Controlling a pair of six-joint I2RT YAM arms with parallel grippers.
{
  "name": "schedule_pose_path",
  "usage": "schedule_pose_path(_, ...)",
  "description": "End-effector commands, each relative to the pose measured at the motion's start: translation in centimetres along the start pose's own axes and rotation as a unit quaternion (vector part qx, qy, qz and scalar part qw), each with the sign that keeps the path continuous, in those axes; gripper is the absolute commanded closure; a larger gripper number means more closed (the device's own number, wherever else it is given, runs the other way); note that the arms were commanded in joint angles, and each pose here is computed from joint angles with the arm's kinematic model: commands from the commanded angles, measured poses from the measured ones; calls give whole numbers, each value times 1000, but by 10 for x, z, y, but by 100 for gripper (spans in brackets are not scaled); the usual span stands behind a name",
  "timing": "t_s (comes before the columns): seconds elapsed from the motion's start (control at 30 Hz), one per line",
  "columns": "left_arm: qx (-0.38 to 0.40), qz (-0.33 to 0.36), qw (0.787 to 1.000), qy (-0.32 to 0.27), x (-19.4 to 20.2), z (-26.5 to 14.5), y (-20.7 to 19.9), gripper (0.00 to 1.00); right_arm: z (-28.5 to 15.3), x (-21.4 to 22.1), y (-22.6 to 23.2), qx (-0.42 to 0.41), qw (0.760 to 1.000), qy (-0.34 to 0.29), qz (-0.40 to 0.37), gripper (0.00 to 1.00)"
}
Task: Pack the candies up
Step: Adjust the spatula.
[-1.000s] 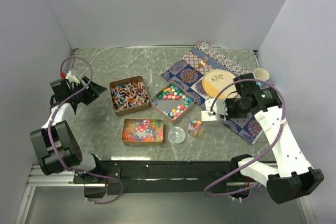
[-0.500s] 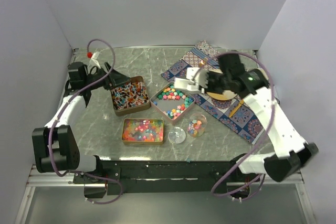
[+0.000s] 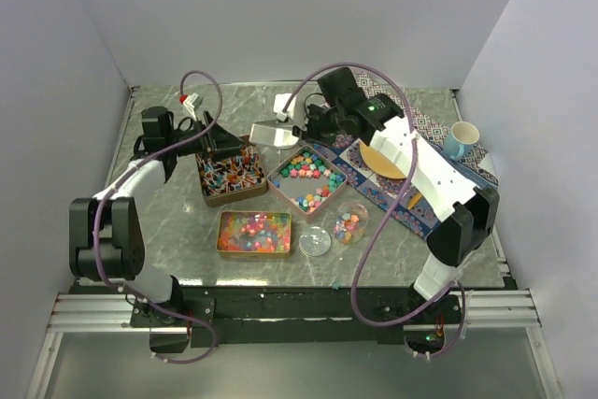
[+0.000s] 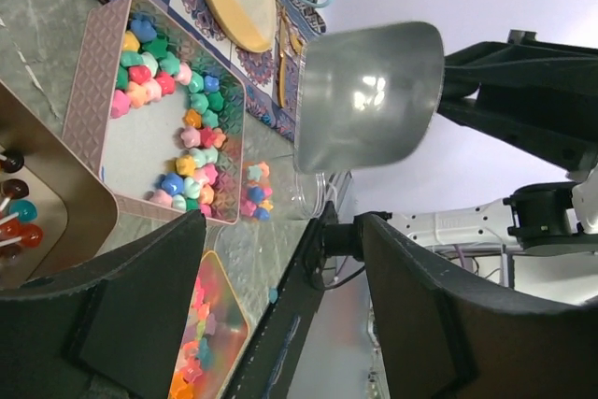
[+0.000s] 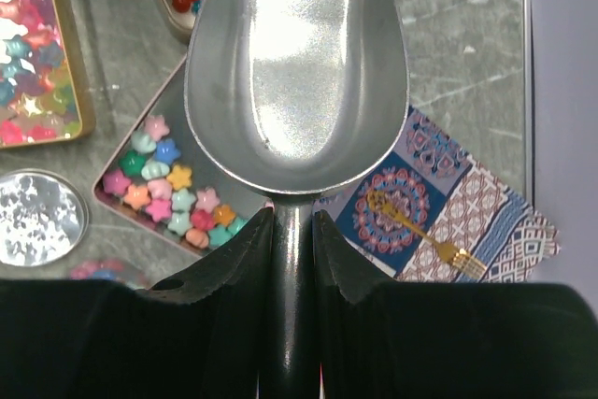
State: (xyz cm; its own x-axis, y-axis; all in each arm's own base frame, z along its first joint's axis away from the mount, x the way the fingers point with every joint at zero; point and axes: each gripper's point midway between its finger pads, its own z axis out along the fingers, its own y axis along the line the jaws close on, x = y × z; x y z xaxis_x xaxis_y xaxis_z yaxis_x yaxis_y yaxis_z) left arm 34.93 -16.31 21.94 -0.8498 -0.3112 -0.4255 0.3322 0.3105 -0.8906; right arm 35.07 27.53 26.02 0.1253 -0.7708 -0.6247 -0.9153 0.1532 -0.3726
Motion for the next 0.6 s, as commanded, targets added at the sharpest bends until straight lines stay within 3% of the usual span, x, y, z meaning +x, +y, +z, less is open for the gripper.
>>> schedule_pose_path(0.0,38,24,999,3,-15,8,-17,27,-7,-47,-8,11,997,-67,-26,100)
schedule_pose_path(0.23,56,15,998,4,-28,14,-18,29,9,-50,11,-23,996,-64,-54,100)
schedule_pose_path(0.47,88,8,995,45,-11,22,-25,44,20,-57,6,-7,997,-74,-37,100)
schedule_pose_path(0.57,91,-6,994,55,-4,21,-24,46,25,-60,1,1,997,-79,-26,100)
